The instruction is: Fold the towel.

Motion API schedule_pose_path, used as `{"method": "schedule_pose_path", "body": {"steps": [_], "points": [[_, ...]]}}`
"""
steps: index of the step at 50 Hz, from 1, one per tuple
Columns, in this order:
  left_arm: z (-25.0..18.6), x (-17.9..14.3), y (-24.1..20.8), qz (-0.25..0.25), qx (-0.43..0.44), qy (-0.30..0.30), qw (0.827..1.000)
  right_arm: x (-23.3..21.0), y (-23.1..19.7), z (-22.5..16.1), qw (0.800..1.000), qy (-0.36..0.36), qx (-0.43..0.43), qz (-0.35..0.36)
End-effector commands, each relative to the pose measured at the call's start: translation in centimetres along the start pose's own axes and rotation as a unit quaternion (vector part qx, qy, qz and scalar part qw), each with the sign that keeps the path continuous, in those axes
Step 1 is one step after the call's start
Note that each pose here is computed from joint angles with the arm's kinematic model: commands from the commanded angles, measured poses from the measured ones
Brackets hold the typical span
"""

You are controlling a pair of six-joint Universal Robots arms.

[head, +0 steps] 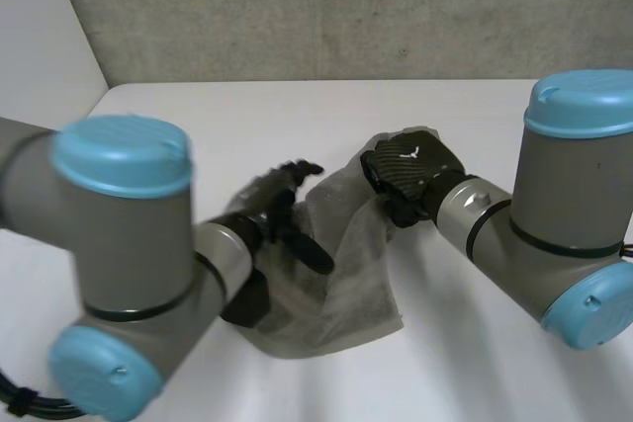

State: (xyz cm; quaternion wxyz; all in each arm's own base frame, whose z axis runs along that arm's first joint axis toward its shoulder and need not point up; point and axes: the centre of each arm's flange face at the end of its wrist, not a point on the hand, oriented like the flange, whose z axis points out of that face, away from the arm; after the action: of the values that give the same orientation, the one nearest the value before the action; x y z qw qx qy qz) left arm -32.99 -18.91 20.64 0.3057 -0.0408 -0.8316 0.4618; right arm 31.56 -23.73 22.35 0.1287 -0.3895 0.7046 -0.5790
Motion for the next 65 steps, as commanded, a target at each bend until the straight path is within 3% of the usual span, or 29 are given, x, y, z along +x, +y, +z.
{"method": "schedule_pose_path", "body": {"steps": [1,13,23,29,31,38,42,50,57,65], "points": [[3.0,-0.3,3.6,0.013,-0.043,-0.008,0.999,-1.1,0.1,-0.6,0.999,-0.012,-0.002,0.036],[5.0,-1.0,5.9,0.018,-0.046,-0.012,0.999,-1.4,1.0,-0.9,0.999,-0.011,0.001,0.040],[3.5,-0.3,1.8,0.038,0.042,-0.032,0.998,-0.9,0.8,-1.1,0.999,-0.002,0.007,0.041],[0.3,-0.2,-2.3,0.099,0.089,-0.035,0.990,1.9,1.1,-0.8,0.998,0.031,0.001,0.051],[-1.5,0.0,-4.5,0.143,0.118,-0.038,0.982,3.0,1.4,-0.7,0.997,0.044,-0.005,0.057],[-5.1,1.4,-8.4,0.191,0.189,-0.030,0.963,6.0,3.8,-0.4,0.990,0.060,-0.046,0.117],[-7.2,2.4,-10.5,0.191,0.230,-0.018,0.954,6.0,5.8,-0.1,0.981,0.031,-0.063,0.179],[-9.7,3.9,-12.5,0.182,0.276,0.004,0.944,5.0,8.0,1.5,0.970,0.011,-0.075,0.230],[-11.6,4.4,-13.6,0.176,0.304,0.013,0.936,5.3,8.9,3.6,0.974,0.025,-0.064,0.215],[-12.2,3.9,-13.5,0.175,0.306,0.007,0.936,5.9,9.2,4.9,0.987,0.026,-0.061,0.146]]}}
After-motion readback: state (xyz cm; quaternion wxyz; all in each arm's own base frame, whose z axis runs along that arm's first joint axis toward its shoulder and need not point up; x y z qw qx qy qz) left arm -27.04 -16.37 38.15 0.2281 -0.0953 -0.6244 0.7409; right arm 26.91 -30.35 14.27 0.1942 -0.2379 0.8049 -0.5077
